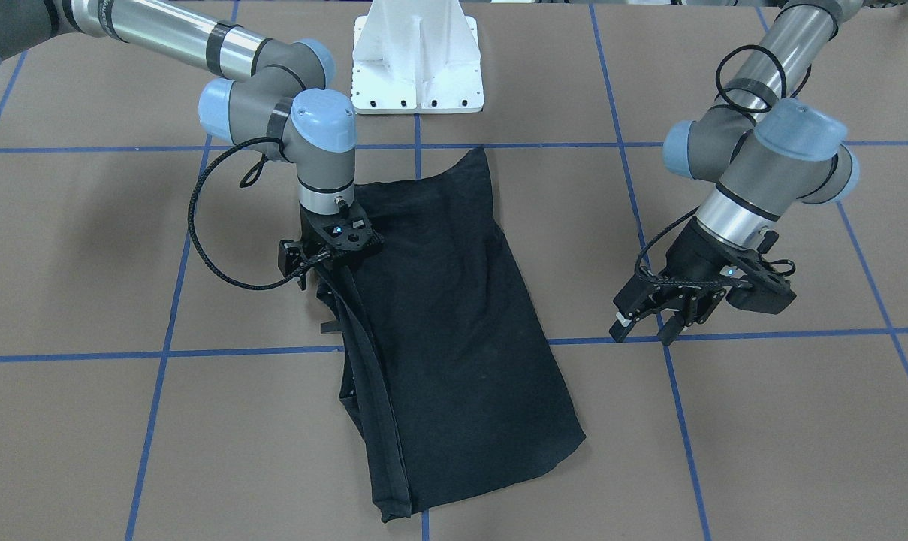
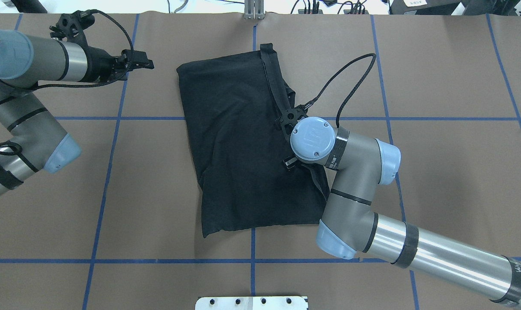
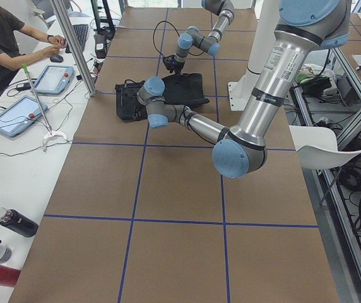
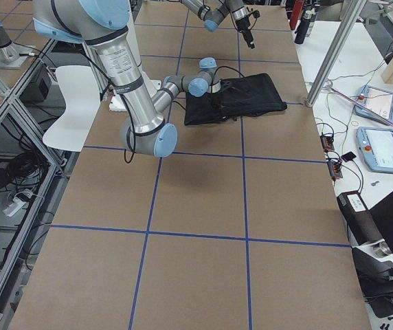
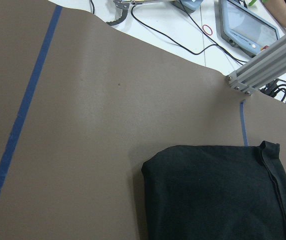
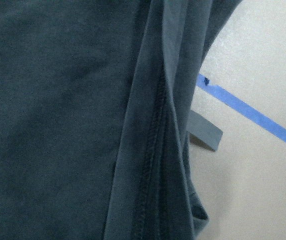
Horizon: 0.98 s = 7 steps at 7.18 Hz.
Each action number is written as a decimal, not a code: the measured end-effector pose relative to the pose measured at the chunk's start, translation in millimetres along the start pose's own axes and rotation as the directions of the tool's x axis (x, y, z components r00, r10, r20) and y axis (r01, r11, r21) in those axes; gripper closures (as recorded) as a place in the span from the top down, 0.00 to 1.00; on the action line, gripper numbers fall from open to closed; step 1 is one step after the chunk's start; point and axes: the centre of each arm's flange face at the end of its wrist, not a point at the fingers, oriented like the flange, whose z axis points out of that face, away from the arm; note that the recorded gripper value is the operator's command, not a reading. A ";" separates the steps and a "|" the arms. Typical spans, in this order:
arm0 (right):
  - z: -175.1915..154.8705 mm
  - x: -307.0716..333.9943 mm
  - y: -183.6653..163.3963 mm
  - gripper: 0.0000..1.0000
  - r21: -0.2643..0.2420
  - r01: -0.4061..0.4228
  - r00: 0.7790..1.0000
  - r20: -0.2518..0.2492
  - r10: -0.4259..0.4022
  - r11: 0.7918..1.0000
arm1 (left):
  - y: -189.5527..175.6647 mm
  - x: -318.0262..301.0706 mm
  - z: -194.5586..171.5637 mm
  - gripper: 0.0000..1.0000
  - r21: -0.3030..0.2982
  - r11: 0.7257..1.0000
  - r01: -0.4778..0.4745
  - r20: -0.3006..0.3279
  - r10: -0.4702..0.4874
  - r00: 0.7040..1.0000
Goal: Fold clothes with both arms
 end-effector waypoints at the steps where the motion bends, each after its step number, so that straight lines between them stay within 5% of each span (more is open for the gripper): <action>1: 1.3 1.6 0.7 0.99 -0.002 0.000 1.000 -0.002 0.000 1.000 | 0.1 0.7 -0.1 1.00 0.000 1.000 0.000 -0.001 0.000 1.000; 7: 1.4 21.7 -7.3 0.99 0.003 -0.021 1.000 -0.019 0.021 1.000 | 1.8 2.5 0.1 1.00 -0.002 1.000 0.001 -0.005 -0.001 1.000</action>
